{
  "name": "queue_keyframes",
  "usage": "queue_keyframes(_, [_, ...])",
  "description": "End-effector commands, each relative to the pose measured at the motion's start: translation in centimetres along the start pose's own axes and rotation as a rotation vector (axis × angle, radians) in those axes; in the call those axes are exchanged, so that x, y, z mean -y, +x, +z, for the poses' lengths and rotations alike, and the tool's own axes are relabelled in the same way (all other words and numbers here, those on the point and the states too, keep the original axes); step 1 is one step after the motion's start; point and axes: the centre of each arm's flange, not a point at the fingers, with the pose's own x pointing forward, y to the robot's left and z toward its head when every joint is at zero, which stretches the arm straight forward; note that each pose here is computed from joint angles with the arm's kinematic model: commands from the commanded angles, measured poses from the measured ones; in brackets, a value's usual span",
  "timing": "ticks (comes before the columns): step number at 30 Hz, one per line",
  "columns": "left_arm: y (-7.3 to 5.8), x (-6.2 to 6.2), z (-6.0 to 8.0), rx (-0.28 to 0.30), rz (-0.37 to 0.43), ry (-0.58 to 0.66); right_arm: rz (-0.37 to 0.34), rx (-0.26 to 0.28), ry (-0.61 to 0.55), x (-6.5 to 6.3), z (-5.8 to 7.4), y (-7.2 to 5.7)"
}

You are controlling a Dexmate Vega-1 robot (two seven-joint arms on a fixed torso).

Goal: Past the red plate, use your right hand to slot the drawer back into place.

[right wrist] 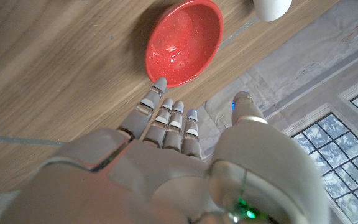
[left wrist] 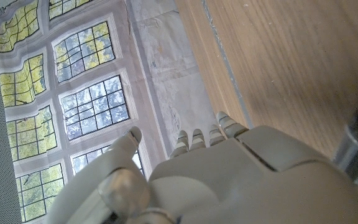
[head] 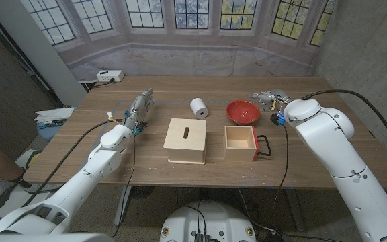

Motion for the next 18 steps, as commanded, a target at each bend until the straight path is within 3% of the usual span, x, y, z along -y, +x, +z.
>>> queue_keyframes(1, [-0.3, 0.4, -0.1, -0.006, -0.008, 0.001, -0.031, -0.015, -0.088, -0.7, 0.8, -2.0])
queue_keyframes(7, [-0.4, 0.6, -0.2, -0.009, -0.013, 0.003, -0.041, -0.032, -0.116, -0.9, 0.8, -2.5])
queue_keyframes(18, [-0.6, 1.0, -0.1, -0.008, -0.024, 0.011, -0.071, -0.122, -0.182, -1.7, 0.9, -3.5])
